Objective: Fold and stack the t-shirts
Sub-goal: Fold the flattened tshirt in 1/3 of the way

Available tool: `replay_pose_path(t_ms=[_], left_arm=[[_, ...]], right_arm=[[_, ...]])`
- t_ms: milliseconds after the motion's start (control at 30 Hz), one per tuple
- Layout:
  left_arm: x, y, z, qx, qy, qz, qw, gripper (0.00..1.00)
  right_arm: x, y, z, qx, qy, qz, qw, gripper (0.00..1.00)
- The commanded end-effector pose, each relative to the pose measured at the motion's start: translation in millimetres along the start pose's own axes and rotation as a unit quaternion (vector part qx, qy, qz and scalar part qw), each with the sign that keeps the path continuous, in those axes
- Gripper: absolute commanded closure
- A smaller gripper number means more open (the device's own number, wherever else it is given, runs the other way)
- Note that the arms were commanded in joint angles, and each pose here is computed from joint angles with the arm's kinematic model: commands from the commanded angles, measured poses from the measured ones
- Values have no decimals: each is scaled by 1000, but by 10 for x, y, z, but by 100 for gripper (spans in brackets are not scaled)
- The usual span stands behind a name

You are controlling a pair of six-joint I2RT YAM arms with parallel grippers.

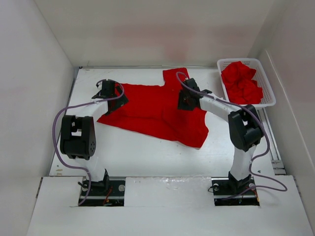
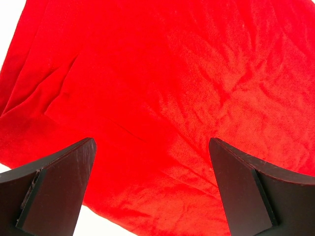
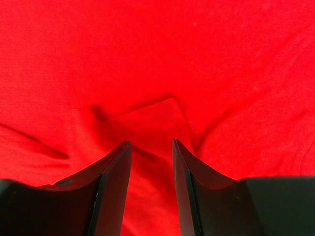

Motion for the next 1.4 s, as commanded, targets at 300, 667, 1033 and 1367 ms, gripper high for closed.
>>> replay_pose_path(t_ms=[300, 667, 1033, 1367], left_arm=[[69, -62, 21, -4, -5, -1, 1000, 0], [59, -42, -8, 3, -5, -2, 1000, 0], [100, -58, 30, 3, -11, -1, 1000, 0], [105, -56, 60, 3, -11, -1, 1000, 0]], right_arm=[[-109, -137, -239, -41, 16, 68, 997, 52], [-129, -54, -62, -27, 7, 59, 998, 100], [108, -229, 303, -31, -52, -14, 998, 100], [169, -538, 363, -111, -72, -47, 990, 100]])
Point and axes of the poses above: each gripper's point midway between its finger pads, its own z axis back along the fingers, its own y axis along the line the jaws close on, x = y × z, the point moved 5 cm from there along z, back along the fingers, and after that the axes turned 7 degrees about z, right-handed, at the moved point
